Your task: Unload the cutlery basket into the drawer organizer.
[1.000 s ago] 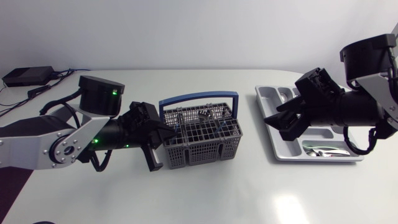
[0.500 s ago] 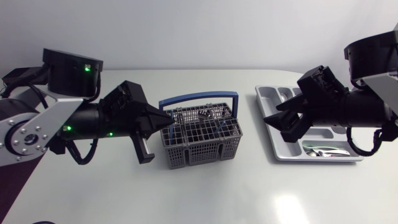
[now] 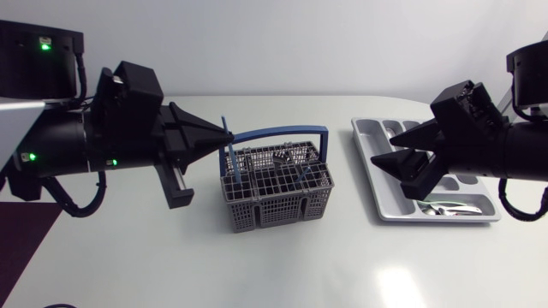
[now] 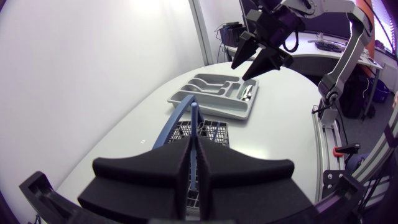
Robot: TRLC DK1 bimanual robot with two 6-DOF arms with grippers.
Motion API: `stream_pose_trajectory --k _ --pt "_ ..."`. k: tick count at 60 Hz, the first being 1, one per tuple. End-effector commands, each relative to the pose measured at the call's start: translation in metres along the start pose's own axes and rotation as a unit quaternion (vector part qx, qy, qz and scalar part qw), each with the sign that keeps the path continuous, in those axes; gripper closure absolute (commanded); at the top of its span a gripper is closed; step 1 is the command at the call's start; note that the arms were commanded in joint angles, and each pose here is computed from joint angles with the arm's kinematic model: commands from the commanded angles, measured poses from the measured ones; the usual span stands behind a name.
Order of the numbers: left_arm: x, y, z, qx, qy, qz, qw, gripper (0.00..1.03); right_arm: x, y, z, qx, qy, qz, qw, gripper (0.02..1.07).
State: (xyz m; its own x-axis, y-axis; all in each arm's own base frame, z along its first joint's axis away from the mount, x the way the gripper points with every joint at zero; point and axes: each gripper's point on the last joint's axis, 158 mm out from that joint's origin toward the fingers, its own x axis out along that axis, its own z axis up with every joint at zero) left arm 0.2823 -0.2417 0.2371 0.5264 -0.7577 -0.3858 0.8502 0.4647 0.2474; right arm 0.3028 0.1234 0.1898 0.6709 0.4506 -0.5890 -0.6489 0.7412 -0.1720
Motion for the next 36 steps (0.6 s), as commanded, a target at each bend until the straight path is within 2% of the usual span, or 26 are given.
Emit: stream_pose_trajectory --k 1,11,21,30,36 --pt "-0.011 0.000 0.025 -0.010 -0.027 -0.001 1.000 1.00 -0.006 0.007 0.003 0.001 -0.004 0.005 1.000 0.37" --pt "-0.019 -0.002 0.036 -0.039 -0.043 -0.015 0.998 1.00 -0.010 0.024 0.010 -0.016 -0.016 0.023 0.999 0.37" --pt "-0.024 -0.006 0.044 -0.086 -0.058 -0.053 0.993 1.00 -0.012 0.053 0.020 -0.040 -0.030 0.059 0.997 0.37" --pt "-0.020 -0.012 0.040 -0.138 -0.057 -0.097 0.984 1.00 -0.010 0.086 0.027 -0.051 -0.036 0.107 0.992 0.37" --pt "-0.014 -0.013 0.034 -0.148 -0.053 -0.109 0.981 1.00 -0.003 0.106 0.031 -0.037 -0.029 0.157 0.987 0.37"
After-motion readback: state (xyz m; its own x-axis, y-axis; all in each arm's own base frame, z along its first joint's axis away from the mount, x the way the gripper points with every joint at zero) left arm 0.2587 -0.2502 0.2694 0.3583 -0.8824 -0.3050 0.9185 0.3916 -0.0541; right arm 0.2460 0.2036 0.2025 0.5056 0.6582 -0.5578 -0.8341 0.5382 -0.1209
